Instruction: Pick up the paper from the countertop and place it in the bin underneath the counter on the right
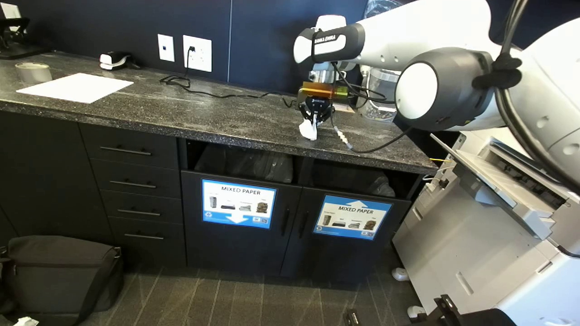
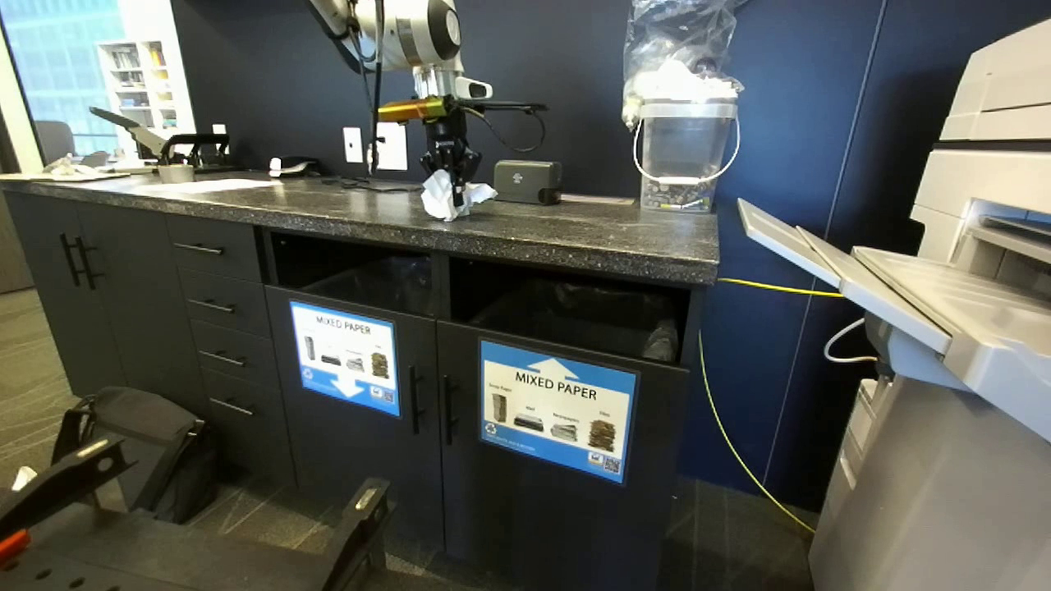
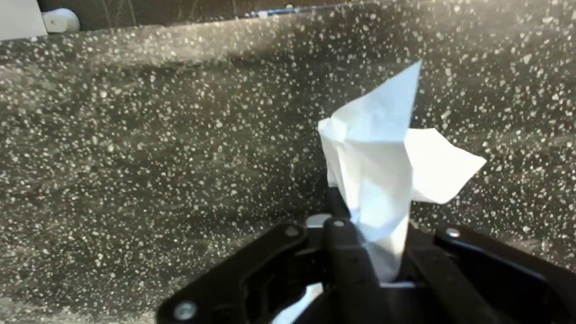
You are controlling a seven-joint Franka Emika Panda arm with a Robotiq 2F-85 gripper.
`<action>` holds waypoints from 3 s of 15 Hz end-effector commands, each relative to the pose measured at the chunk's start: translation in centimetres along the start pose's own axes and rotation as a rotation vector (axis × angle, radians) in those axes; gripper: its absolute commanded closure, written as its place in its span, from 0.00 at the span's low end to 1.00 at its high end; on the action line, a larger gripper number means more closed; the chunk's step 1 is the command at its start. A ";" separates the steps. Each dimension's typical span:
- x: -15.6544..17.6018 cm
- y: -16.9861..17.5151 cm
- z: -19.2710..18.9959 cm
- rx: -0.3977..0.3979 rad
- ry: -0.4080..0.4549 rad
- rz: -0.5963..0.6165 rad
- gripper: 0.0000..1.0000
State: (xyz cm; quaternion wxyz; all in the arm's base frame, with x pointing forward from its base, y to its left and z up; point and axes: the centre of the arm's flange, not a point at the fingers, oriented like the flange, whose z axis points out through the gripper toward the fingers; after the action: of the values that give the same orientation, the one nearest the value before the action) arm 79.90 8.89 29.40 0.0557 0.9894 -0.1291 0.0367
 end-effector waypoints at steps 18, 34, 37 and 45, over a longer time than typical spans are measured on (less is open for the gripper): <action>-17.6 4.1 -2.9 -0.011 -0.407 -0.529 0.90; -32.4 6.7 4.9 0.051 -0.145 -0.504 0.90; -35.7 9.2 6.5 0.048 -0.057 -0.461 0.90; -36.1 15.0 9.3 -0.008 0.292 -0.470 0.90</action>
State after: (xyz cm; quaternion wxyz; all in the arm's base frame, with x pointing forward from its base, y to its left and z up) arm 42.59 3.53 18.88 0.0595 0.9872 0.1127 0.0958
